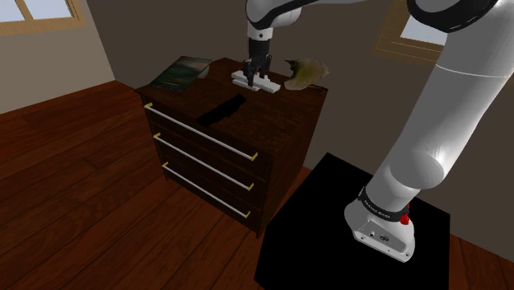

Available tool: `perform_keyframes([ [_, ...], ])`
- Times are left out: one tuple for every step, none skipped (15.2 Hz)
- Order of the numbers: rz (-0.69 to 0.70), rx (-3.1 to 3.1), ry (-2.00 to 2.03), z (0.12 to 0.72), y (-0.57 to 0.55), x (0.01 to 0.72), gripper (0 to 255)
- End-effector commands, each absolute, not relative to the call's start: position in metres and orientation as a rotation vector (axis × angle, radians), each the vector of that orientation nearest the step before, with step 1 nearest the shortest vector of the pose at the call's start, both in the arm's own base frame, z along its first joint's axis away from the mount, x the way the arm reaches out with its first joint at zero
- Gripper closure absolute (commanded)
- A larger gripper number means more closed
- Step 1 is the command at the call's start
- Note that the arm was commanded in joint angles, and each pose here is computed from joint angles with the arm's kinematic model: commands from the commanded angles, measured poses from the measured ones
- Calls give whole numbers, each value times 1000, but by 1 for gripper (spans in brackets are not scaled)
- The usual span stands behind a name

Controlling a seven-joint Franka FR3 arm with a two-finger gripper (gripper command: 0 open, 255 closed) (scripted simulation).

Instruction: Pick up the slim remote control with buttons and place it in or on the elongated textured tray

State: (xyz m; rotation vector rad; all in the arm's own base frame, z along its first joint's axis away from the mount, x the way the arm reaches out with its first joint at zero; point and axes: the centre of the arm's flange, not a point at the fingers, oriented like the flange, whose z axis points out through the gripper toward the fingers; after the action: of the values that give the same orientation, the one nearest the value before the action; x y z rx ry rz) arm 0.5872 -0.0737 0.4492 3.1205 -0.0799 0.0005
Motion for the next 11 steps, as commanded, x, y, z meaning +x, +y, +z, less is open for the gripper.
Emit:
perform_keyframes([
  [1, 3120, -82, 448, -49, 593, 255],
  [1, 3120, -82, 448, -37, 597, 255],
  [1, 3120, -82, 449, -24, 601, 255],
  [1, 3120, -82, 449, -12, 605, 255],
  [1, 3120, -82, 449, 1, 610, 255],
  [1, 3120, -82, 449, 13, 614, 255],
  [1, 3120, -82, 449, 26, 618, 255],
  [1, 3120, -82, 449, 38, 622, 255],
  [1, 3120, -82, 449, 51, 626, 255],
  [1, 3120, -82, 449, 63, 630, 255],
  [1, 3120, -82, 444, 63, 630, 255],
])
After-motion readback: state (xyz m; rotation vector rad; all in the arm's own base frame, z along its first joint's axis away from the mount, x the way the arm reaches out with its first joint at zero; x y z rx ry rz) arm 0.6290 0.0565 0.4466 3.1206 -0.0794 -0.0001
